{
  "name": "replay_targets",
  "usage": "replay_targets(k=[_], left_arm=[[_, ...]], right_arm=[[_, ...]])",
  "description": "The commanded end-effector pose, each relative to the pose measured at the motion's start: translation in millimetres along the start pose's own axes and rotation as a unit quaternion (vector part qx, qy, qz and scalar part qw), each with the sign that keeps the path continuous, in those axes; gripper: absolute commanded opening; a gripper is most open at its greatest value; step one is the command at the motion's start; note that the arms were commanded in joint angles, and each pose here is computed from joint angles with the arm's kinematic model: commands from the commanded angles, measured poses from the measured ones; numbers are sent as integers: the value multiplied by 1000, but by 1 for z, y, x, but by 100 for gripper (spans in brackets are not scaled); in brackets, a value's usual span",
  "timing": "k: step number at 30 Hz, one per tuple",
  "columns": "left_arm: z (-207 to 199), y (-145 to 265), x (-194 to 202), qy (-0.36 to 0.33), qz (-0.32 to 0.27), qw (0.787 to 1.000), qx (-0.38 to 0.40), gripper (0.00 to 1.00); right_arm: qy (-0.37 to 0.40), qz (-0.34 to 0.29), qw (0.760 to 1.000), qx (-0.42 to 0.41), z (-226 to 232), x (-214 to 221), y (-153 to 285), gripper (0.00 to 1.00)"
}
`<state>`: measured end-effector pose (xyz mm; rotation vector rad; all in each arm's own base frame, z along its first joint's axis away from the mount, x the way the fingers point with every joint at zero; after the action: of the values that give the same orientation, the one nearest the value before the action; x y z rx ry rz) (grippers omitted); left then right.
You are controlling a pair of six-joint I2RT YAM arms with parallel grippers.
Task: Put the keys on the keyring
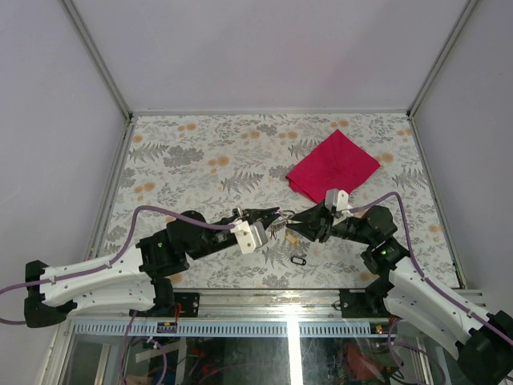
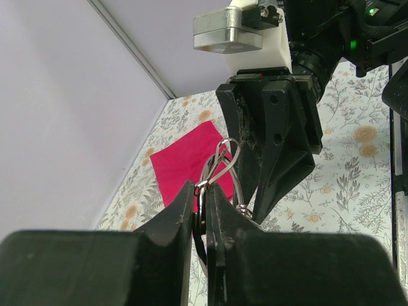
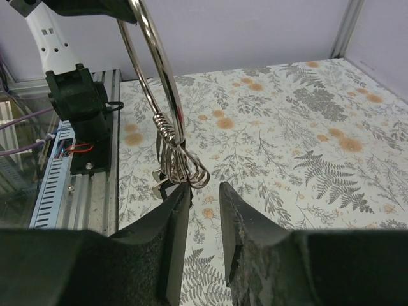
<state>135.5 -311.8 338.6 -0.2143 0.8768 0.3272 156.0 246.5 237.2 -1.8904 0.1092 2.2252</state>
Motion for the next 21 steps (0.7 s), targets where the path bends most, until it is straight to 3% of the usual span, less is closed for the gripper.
replay_targets(k=[1,21], left_arm=[[16,-1,-26,3,-38,999,-19,0],[18,-5,-28,1,-36,999,-20,0]], right_arm=[[43,-41,998,9,0,-34,-4,31],[55,-68,996,36,-6,-45,0,35]])
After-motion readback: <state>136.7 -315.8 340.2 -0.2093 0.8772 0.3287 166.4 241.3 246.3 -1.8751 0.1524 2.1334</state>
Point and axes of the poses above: each gripper's point midway between its finger pads, its own y axis back along the fingers, its own z axis along the line the jaws close on, x = y × z, the point moved 1 cm from there along y, back along the fingers, and after that the axes turned 10 degrees about -y, right-handed, at the moved point
